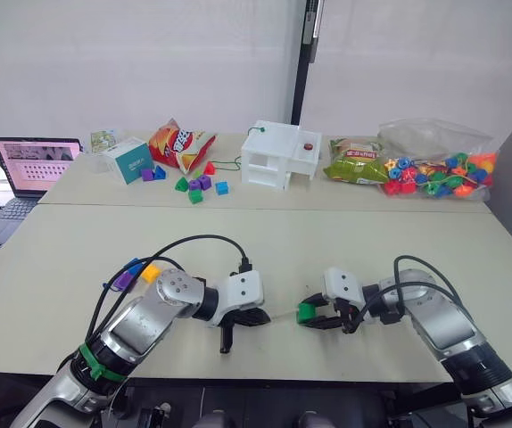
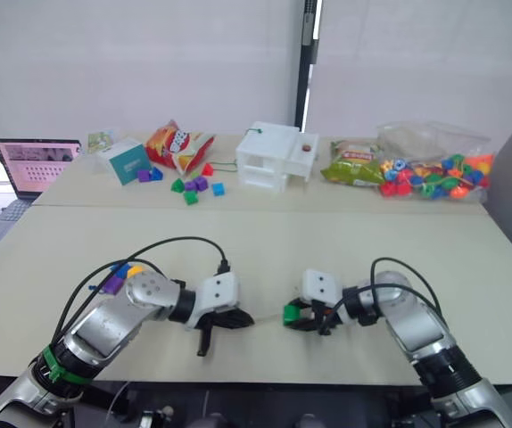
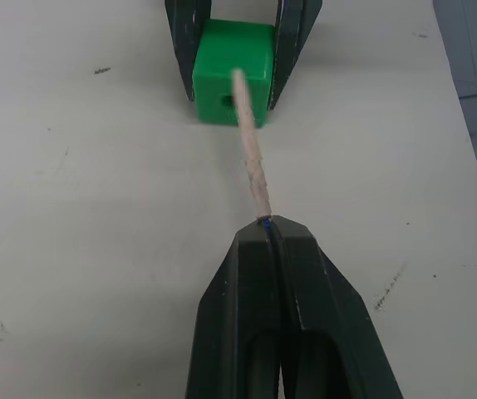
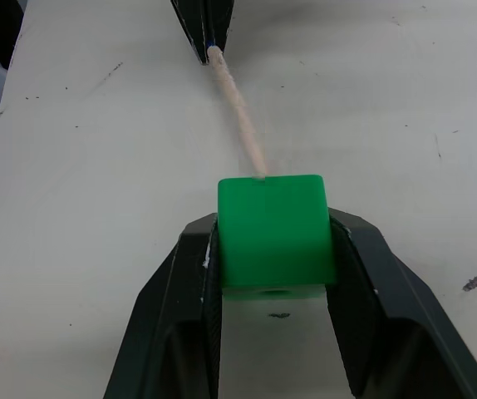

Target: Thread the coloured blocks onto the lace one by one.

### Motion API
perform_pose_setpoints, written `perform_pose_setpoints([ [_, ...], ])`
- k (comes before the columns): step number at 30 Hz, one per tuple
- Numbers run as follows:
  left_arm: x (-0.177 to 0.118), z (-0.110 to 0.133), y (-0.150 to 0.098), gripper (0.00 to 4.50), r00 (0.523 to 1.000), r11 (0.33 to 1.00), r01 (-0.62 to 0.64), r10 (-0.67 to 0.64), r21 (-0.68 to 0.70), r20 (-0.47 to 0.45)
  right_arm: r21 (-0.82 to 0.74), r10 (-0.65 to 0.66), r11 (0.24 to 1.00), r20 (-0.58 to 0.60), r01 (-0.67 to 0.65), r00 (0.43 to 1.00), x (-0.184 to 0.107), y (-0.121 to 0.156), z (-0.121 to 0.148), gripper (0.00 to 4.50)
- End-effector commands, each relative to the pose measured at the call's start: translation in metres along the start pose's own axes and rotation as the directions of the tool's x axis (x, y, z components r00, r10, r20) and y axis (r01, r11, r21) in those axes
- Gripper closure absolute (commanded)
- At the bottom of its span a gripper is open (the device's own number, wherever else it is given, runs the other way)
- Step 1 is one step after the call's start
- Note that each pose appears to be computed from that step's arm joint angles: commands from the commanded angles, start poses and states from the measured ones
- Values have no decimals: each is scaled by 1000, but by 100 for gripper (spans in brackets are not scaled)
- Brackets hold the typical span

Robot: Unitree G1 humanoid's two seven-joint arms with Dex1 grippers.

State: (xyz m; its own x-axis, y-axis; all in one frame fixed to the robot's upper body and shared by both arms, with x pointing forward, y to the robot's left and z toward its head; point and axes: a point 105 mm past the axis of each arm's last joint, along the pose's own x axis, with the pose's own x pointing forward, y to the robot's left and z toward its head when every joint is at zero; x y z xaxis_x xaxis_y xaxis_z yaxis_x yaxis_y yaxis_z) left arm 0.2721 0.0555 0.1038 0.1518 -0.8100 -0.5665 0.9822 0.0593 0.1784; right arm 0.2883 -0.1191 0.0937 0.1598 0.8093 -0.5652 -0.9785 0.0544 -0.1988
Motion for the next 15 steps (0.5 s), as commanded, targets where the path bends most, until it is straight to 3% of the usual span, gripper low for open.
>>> perform_pose_setpoints([
  [1,0,8,0,450,1000,1000,3,-3,30,12,1,35,999,-14,-35,999,5,9,-2,331],
  [15,-8,-2,8,450,999,999,-34,35,12,-34,4,29,1000,-19,-29,999,4,9,-3,331],
])
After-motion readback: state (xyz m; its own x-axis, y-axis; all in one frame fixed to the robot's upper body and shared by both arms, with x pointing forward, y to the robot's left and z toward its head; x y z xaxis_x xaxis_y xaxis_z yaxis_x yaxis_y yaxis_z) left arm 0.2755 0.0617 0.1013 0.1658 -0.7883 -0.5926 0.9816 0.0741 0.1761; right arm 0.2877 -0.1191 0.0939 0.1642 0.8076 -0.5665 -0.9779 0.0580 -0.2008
